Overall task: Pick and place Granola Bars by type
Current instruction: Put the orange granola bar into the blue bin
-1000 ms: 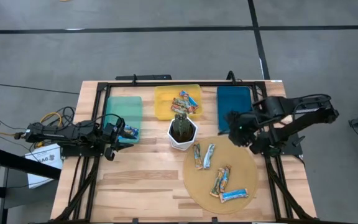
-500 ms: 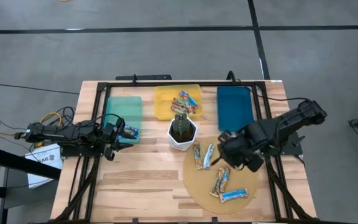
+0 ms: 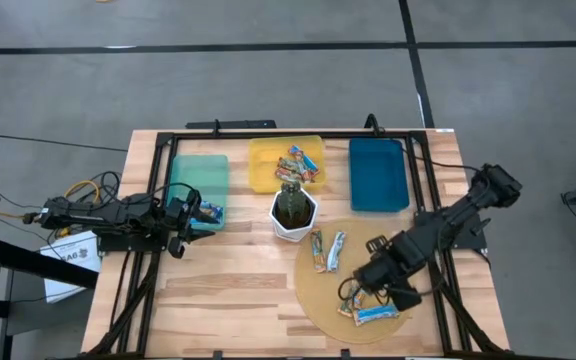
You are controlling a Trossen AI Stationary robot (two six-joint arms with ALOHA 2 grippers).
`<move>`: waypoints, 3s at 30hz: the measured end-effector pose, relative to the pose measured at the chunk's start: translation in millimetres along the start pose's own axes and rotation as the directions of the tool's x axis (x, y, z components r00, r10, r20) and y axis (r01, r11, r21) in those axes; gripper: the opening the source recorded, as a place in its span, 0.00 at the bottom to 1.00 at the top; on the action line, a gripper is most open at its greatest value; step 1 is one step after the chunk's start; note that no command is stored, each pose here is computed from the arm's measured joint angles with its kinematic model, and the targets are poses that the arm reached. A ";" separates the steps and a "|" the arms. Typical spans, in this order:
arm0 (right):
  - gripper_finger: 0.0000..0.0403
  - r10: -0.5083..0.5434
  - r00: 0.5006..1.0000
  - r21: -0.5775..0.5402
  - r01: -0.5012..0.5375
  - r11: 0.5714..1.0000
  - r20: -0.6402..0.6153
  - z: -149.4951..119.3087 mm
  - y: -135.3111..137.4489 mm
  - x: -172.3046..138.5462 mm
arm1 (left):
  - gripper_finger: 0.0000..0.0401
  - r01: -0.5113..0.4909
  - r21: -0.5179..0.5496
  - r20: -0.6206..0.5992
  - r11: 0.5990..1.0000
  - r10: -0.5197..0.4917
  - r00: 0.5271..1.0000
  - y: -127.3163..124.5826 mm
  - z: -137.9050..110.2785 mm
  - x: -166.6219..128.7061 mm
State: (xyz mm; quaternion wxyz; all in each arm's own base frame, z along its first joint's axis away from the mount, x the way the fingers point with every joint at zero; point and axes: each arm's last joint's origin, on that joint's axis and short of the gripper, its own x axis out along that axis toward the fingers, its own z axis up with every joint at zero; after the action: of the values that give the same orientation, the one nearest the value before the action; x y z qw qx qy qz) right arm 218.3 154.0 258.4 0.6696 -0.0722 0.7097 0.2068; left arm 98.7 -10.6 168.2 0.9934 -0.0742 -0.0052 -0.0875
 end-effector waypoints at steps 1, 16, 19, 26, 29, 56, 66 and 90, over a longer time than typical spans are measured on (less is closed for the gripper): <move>0.52 0.013 1.000 0.025 -0.013 1.000 0.000 -0.5 3.3 4.1 | 0.36 0.000 0.000 0.000 1.000 0.000 1.000 0.0 -0.1 0.0; 0.51 0.072 0.997 0.263 -0.074 0.962 0.018 13.0 32.9 63.5 | 0.36 0.000 0.000 0.000 1.000 0.000 1.000 0.0 -0.1 0.0; 0.51 0.086 0.996 0.232 -0.090 0.968 0.029 19.1 42.0 75.5 | 0.36 0.000 0.000 0.001 1.000 0.000 1.000 0.0 0.1 0.0; 0.51 0.089 0.995 0.223 -0.097 0.970 0.045 30.0 48.4 94.7 | 0.36 0.000 0.000 0.000 1.000 0.000 1.000 0.0 0.0 0.0; 0.51 0.069 0.997 0.228 -0.076 0.971 0.040 32.8 47.3 101.6 | 0.36 0.000 0.000 0.000 1.000 0.000 1.000 0.0 -0.1 0.0; 0.36 0.015 0.998 0.271 -0.033 0.962 0.067 34.6 37.9 128.2 | 0.36 0.000 0.000 0.000 1.000 0.000 1.000 0.0 -0.1 0.0; 0.13 0.026 0.997 0.277 -0.043 0.960 0.066 35.2 35.9 127.2 | 0.36 0.000 0.000 0.000 1.000 0.000 1.000 0.0 -0.1 0.0; 0.05 0.181 0.852 0.258 -0.341 0.904 0.491 25.2 4.5 12.5 | 0.36 0.000 0.000 0.000 1.000 0.000 1.000 0.0 -0.1 0.0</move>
State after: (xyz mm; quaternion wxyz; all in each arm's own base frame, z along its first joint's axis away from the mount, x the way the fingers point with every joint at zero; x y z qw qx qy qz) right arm 238.6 170.0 246.6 0.7843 0.1919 0.5604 0.1841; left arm 98.7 -10.6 168.1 0.9934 -0.0744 -0.0051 -0.0874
